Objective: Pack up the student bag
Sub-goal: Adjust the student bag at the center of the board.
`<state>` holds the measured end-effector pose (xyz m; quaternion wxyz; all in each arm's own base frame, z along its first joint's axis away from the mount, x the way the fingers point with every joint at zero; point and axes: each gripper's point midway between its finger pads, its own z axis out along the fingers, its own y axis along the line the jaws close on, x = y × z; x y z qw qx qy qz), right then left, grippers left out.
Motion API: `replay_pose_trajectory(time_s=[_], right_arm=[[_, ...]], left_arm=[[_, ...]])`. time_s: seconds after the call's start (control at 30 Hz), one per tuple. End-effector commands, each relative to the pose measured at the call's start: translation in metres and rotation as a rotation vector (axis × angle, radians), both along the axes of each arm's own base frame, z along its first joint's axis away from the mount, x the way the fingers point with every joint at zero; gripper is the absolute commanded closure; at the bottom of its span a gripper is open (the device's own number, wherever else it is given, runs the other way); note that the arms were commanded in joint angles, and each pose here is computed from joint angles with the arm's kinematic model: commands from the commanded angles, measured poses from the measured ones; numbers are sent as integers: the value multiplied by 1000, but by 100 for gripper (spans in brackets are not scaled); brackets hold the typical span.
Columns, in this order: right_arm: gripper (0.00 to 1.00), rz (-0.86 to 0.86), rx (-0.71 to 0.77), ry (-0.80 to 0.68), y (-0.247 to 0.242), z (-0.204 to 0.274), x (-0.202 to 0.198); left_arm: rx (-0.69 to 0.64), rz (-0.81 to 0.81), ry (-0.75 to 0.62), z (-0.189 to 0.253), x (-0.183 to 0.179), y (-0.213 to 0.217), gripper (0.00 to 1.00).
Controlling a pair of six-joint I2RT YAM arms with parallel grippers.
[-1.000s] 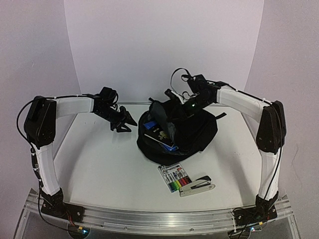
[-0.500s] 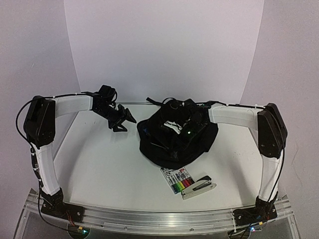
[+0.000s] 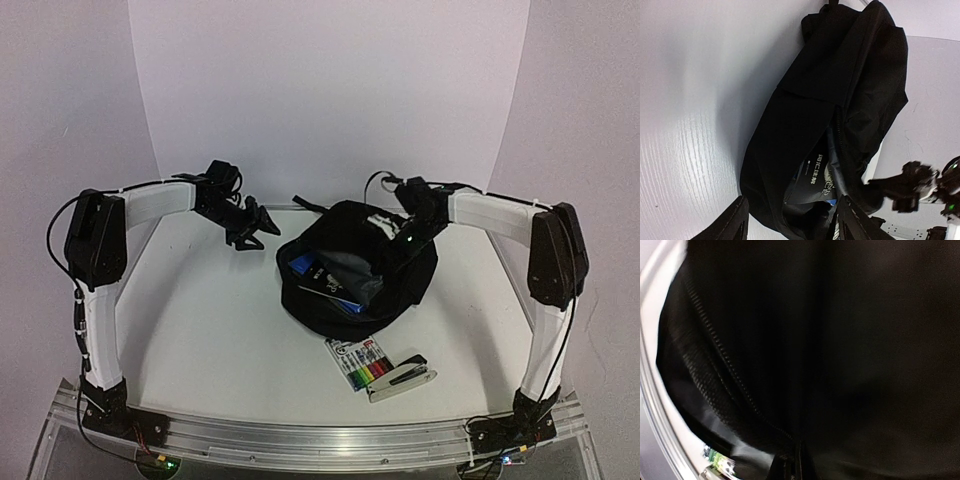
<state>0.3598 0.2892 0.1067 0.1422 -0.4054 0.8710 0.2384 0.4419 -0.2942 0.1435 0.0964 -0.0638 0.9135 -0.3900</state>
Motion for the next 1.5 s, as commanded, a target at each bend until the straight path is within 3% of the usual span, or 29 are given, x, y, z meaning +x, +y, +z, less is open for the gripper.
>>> replay_pose_trajectory(time_s=[0.0, 0.23, 0.33, 0.67, 0.9, 1.1, 1.13, 1.23, 1.3, 1.37, 1.47], right_arm=[[100, -144, 58, -50, -26, 38, 43], [100, -217, 17, -58, -48, 33, 58], [100, -210, 89, -35, -37, 47, 57], [100, 18, 250, 24, 91, 61, -3], [100, 2, 312, -98, 153, 81, 33], [100, -12, 349, -173, 175, 93, 54], [92, -4, 353, -162, 176, 92, 52], [52, 15, 347, -139, 161, 95, 41], [35, 8, 334, -123, 138, 95, 38], [24, -7, 363, -109, 112, 111, 39], [14, -58, 376, -74, 72, 118, 43]], left_arm=[[-16, -31, -16, 7, 3, -5, 41], [-16, -43, -11, 3, 2, -5, 42], [-19, -47, -6, 1, 1, -6, 43], [-26, -36, 26, 1, -12, -1, 38], [-2, 33, 47, -4, -32, 17, 34], [22, 103, 51, -5, -29, 30, 34], [25, 116, 51, -5, -28, 33, 34], [23, 142, 40, 1, -26, 41, 33], [21, 139, 14, 9, -26, 44, 33], [33, 124, -13, 16, -26, 46, 32], [49, 100, -39, 25, -28, 47, 32]])
